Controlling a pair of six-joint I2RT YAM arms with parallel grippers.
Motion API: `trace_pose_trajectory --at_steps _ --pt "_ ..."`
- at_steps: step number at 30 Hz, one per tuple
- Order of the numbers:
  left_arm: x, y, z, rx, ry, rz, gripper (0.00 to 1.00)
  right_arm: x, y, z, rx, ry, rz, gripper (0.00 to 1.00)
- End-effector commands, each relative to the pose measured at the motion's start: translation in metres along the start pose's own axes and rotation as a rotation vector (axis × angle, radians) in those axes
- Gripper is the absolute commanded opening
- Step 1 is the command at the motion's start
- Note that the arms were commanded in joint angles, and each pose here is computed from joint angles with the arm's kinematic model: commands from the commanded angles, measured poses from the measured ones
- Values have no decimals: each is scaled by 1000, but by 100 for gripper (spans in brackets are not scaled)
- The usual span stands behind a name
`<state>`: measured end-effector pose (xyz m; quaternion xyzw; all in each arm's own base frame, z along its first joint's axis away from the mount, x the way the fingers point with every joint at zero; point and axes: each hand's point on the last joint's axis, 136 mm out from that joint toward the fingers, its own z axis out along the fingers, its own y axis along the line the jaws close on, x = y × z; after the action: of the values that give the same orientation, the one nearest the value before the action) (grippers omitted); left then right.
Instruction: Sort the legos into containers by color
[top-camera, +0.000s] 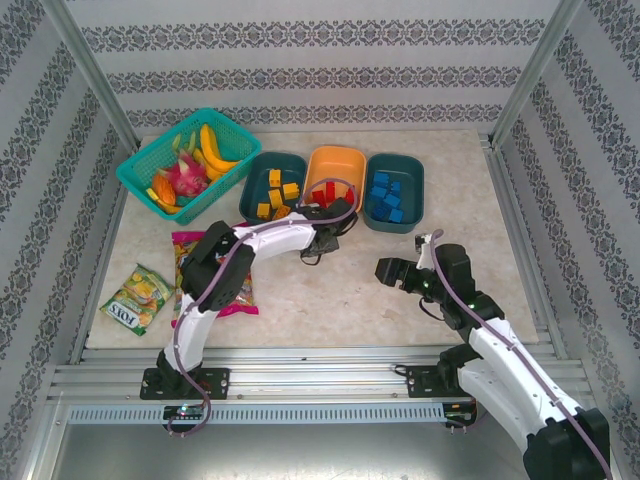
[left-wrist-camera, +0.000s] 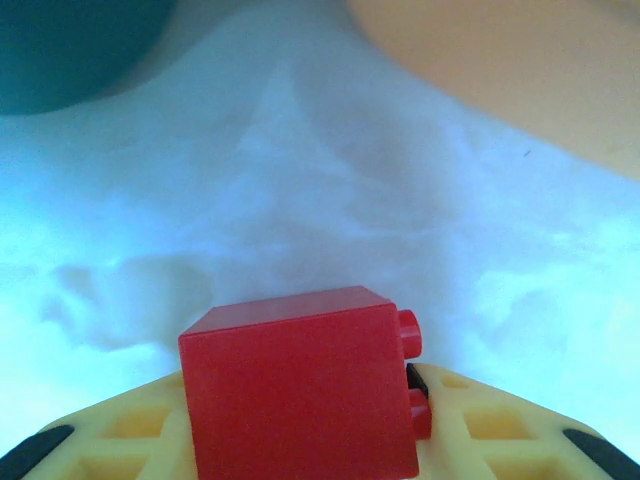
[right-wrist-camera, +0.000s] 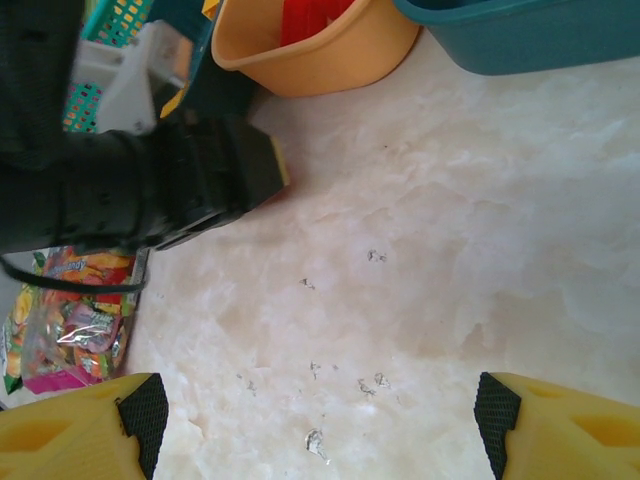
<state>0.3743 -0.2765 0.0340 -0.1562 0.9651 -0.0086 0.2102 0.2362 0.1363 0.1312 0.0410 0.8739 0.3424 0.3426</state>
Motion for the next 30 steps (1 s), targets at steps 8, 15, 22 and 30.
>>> trace_pose_trajectory --at_steps 8,15,22,30 --pt "-32 2 -83 97 33 120 33 -46 30 0 -65 -86 21 82" --pt "-95 -47 -88 288 12 170 34 -95 47 13 -35 -115 38 82" --pt "-167 -94 -45 442 -40 135 32 -138 51 36 20 -129 58 81" --pt "-213 -125 -5 622 -124 24 32 -171 50 61 39 -144 146 81"
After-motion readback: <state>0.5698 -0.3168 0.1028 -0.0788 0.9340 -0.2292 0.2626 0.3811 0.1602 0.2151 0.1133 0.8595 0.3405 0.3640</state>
